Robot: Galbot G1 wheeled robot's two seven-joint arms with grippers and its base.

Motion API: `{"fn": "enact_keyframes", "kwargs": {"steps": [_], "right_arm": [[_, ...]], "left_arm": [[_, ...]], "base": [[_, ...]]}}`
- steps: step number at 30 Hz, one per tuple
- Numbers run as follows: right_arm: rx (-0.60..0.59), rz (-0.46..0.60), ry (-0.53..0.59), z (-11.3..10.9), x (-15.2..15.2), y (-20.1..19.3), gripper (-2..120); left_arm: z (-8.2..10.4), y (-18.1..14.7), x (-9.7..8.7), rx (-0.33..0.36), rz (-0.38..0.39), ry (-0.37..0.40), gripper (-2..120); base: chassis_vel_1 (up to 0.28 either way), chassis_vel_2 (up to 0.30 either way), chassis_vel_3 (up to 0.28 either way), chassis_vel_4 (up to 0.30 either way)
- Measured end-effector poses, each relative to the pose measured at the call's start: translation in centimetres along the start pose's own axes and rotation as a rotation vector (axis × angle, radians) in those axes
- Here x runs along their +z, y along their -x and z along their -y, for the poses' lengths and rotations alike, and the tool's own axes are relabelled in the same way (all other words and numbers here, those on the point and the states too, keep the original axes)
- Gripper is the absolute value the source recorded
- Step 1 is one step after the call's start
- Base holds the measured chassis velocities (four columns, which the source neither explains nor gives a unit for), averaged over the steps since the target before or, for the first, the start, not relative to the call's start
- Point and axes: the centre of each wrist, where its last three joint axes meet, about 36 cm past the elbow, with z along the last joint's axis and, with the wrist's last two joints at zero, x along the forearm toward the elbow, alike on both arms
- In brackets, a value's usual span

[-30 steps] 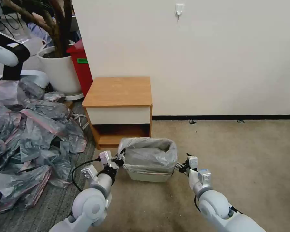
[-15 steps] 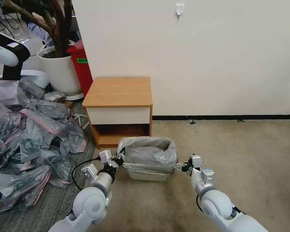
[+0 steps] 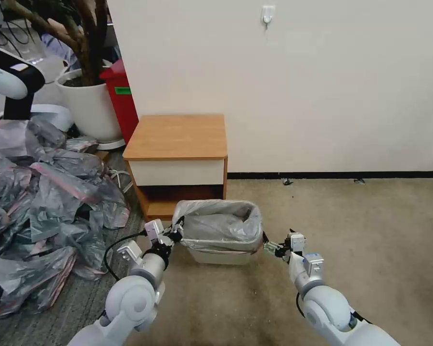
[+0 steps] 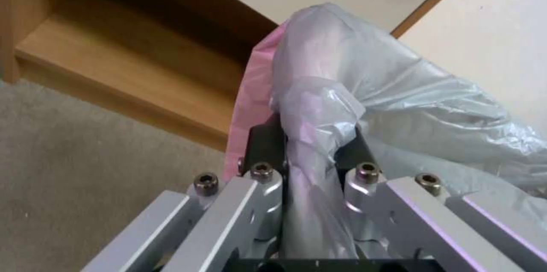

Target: Pick up the garbage bag from the table and place it over the trash can.

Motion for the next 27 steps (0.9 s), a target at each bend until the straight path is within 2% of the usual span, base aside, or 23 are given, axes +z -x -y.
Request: {"fn": "enact_keyframes", "kwargs": {"steps": [12, 20, 25, 27], "right_arm": [[0.04, 0.026, -0.002, 0.9, -1.0, -0.3, 100], [0.068, 0.101, 0.011, 2.9, -4.5, 0.1, 99], [0.046, 0.146, 0.002, 2.7, -6.3, -0.6, 92], [0.016, 0.174, 0.001, 2.0, -7.5, -1.2, 86]], "left_arm": [[-0.7, 0.3, -0.2, -0.022, 0.014, 0.008, 9], [-1.3, 0.7, 0.0, -0.036, 0.038, 0.032, 9], [-1.5, 0.9, 0.3, -0.035, 0.044, 0.061, 9], [-1.5, 1.0, 0.5, -0.029, 0.05, 0.083, 9]], "base": [[0.0, 0.0, 0.0, 0.0], [0.0, 0.0, 0.0, 0.0], [0.0, 0.0, 0.0, 0.0], [0.0, 0.0, 0.0, 0.0]]}}
